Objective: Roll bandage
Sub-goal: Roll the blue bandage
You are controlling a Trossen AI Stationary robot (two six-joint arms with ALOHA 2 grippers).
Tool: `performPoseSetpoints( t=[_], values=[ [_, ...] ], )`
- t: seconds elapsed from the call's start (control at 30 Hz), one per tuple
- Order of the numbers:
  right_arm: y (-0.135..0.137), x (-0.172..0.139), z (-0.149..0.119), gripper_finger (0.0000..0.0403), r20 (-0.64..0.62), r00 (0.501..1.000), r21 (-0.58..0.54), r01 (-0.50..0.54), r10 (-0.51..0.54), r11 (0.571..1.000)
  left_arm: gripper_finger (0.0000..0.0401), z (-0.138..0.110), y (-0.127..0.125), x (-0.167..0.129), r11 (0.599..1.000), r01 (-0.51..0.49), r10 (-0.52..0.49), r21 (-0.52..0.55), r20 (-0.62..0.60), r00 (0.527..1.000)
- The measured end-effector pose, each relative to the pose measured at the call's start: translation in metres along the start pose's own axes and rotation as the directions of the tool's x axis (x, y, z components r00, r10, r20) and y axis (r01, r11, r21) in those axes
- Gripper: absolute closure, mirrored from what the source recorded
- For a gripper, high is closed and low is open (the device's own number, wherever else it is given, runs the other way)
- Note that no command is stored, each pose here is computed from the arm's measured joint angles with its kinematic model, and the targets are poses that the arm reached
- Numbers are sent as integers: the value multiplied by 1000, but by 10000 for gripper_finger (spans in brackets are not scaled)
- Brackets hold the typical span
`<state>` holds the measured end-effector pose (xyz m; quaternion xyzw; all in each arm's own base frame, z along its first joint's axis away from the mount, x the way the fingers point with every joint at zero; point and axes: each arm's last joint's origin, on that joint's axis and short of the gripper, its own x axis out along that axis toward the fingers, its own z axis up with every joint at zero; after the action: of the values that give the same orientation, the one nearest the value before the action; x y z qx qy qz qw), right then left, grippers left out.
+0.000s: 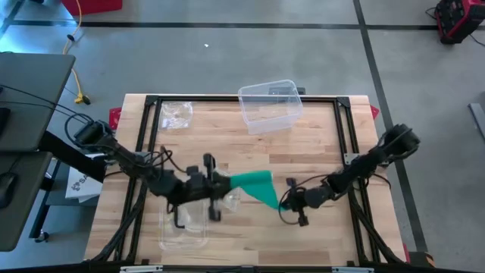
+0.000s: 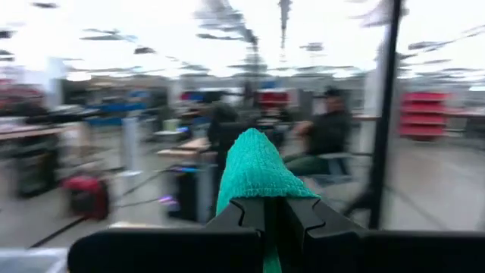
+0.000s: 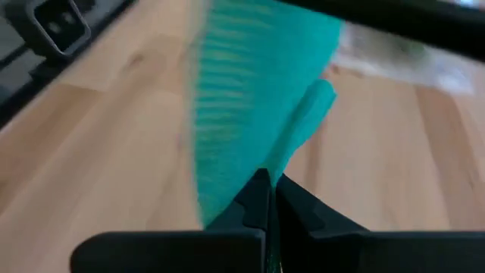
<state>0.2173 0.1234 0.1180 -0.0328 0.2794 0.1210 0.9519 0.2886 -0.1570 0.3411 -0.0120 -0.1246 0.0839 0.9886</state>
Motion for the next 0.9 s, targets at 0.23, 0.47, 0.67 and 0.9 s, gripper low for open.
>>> performPoseSetpoints(
  t=[0.23,0.47,0.67,0.9],
  values=[
    [14,21,11,402,-6,994,-86,105,-106,991,400,-7,13,11,997,-79,79,13,-13,997],
    [8,0,24,343,-56,969,-155,228,-239,961,400,-11,9,8,998,-61,60,-9,-52,997],
    [-3,-47,51,259,-96,947,-162,289,-307,943,400,-16,3,4,996,-84,79,-42,-111,991],
    [-10,-105,82,234,57,960,-75,278,-274,958,400,-21,2,2,993,-89,78,-71,-150,986]
  ],
)
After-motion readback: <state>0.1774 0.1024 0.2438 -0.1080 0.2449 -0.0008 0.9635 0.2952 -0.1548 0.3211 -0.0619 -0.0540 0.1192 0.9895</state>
